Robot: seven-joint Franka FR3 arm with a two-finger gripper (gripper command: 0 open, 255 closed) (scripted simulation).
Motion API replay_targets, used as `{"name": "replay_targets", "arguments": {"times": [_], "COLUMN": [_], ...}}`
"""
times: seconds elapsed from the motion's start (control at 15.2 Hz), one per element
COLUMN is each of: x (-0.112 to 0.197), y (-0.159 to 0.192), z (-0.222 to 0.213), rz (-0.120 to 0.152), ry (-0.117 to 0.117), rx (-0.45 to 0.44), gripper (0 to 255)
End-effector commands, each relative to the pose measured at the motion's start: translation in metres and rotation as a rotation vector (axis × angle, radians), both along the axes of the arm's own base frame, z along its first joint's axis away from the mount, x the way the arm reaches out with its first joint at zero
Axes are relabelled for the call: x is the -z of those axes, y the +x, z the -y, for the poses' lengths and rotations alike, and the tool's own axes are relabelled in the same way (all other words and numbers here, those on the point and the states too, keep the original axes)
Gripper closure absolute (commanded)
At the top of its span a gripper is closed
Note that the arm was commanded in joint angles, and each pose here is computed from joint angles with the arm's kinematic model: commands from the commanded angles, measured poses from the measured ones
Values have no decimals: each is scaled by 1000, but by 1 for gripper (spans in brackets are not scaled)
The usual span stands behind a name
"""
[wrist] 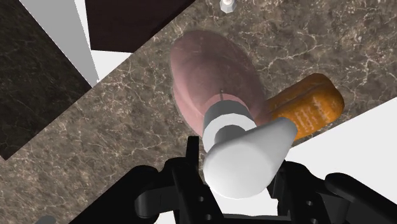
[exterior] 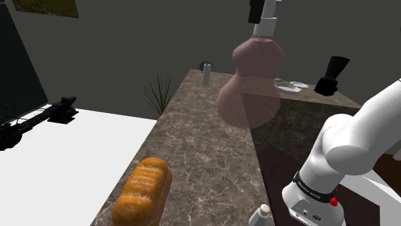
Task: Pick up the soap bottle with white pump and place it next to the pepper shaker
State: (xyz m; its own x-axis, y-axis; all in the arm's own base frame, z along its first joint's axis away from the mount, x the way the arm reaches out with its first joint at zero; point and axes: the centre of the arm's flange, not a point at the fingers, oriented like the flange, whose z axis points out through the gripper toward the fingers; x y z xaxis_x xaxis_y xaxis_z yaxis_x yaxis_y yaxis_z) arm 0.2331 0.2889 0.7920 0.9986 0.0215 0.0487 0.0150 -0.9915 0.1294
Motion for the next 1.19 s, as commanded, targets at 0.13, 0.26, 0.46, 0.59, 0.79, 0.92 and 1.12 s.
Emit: {"name": "replay_targets", "arguments": {"times": [0.13,0.26,0.46,0.59,0.79,0.92,1.12], "x": [21,31,47,58,73,84,100], "y": [0,0,0,0,0,0,0], "z": [0,0,0,0,0,0,0], "rz": [1,1,1,1,1,1,1], "ry": [1,1,1,1,1,1,1], "rx": [0,0,0,0,0,0,0], "gripper": [255,255,255,255,255,255,255]}}
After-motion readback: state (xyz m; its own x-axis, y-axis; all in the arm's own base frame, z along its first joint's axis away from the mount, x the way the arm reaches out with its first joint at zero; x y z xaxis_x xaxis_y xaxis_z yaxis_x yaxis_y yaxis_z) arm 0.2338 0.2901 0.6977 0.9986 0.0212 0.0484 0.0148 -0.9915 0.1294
